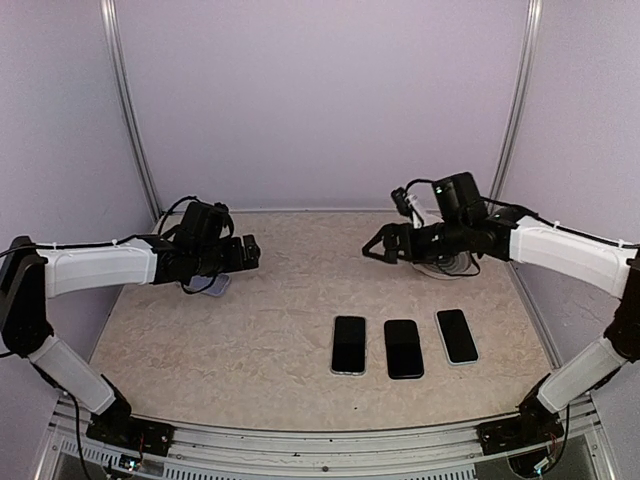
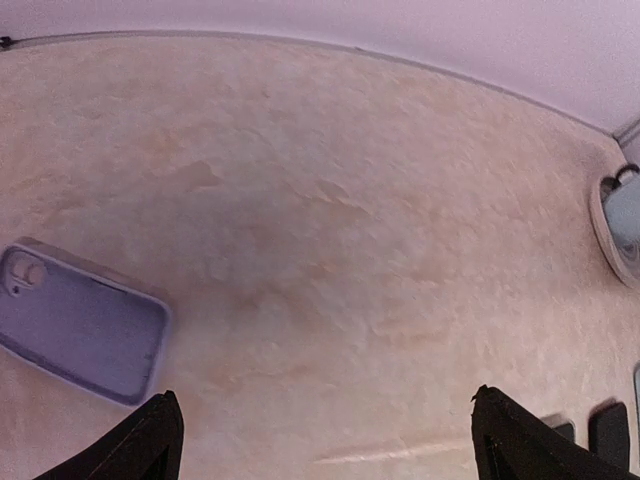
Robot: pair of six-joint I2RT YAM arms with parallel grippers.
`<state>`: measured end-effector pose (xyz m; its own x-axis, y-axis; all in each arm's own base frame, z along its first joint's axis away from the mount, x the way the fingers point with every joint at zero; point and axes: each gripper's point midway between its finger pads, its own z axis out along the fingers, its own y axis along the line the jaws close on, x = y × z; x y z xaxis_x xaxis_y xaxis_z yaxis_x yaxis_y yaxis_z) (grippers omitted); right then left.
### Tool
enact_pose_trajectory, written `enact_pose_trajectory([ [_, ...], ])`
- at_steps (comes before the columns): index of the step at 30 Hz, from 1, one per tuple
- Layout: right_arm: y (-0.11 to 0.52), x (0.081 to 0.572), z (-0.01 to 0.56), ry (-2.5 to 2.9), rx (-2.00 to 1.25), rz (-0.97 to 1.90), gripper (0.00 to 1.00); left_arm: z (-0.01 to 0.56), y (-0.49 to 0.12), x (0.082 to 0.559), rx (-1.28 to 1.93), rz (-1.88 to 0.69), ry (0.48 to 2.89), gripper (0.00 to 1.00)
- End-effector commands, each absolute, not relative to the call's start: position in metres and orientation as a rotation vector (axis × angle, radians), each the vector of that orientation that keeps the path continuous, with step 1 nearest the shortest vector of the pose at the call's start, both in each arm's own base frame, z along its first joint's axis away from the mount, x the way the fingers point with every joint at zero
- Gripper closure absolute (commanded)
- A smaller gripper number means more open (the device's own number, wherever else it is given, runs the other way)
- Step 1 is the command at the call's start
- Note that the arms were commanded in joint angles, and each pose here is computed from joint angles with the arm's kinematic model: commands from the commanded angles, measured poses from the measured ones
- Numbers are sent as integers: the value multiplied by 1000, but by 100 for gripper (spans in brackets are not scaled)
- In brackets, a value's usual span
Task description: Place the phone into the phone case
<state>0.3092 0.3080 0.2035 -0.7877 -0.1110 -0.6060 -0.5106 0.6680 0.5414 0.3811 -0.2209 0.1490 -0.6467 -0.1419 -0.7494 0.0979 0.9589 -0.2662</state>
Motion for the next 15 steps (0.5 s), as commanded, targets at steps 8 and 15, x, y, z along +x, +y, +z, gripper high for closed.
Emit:
enact_pose_trajectory([
  [8, 55, 376, 203, 1954, 105, 358, 1, 194, -31, 403, -450, 48, 1938, 1],
  [15, 2, 357, 168, 1883, 397, 191, 1, 210, 22, 367, -535, 191, 1694, 1],
])
